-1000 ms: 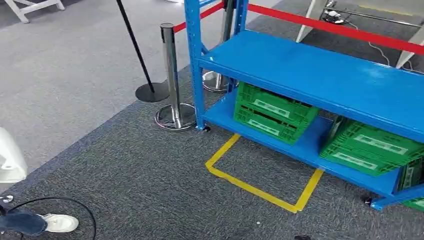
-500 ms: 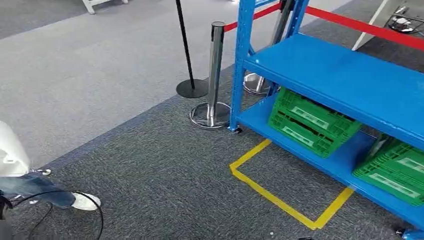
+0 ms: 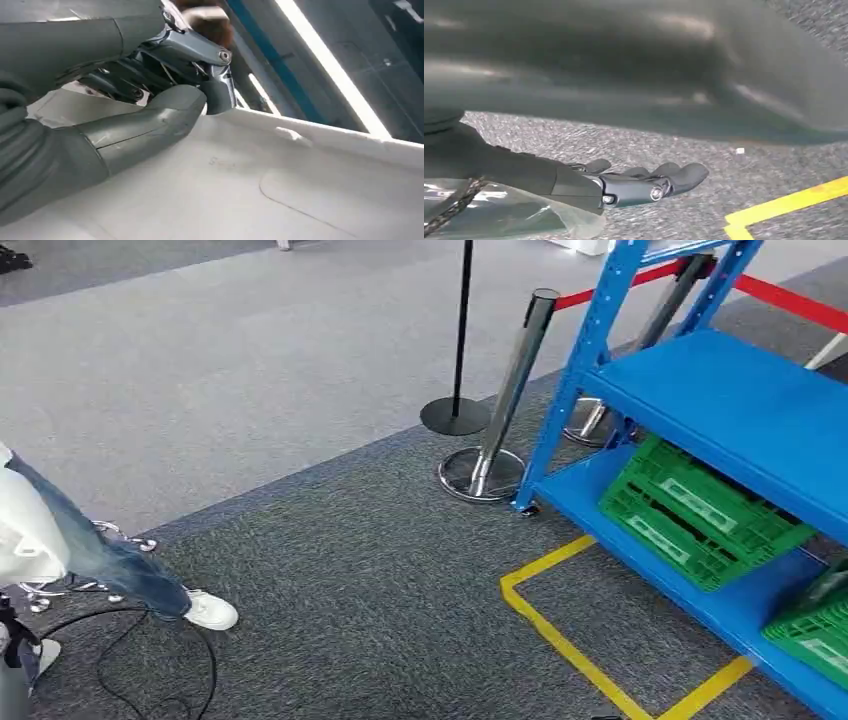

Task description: Take the parts from the cabinet and place them on the table.

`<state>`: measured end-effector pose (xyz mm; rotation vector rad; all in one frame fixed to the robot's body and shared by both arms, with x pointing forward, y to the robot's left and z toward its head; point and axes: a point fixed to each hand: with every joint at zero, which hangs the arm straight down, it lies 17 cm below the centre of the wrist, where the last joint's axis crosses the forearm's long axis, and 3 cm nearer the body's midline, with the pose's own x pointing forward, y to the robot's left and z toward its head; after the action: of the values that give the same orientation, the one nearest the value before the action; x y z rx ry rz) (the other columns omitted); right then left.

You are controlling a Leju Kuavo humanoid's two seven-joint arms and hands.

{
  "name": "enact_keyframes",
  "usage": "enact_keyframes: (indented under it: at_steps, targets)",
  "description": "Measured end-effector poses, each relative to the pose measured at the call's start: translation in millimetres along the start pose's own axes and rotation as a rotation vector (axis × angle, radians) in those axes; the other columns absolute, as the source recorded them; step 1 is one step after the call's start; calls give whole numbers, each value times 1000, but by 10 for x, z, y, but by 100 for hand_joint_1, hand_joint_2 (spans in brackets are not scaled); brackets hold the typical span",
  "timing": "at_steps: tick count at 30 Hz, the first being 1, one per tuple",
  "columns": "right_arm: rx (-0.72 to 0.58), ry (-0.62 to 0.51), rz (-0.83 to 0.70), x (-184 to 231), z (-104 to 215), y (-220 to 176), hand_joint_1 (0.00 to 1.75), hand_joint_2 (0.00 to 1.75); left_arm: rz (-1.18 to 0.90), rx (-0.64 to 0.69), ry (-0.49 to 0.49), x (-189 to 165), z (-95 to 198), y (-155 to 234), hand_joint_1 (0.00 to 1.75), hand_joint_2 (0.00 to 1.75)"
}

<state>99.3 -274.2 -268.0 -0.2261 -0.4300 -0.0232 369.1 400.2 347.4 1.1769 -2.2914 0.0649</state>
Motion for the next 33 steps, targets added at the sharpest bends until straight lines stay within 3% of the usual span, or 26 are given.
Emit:
enact_keyframes:
  at_steps: [33]
  targets:
    - [3, 7, 0, -43, 13, 5, 0, 0, 70, -24, 6, 23, -34, -112, 175, 175]
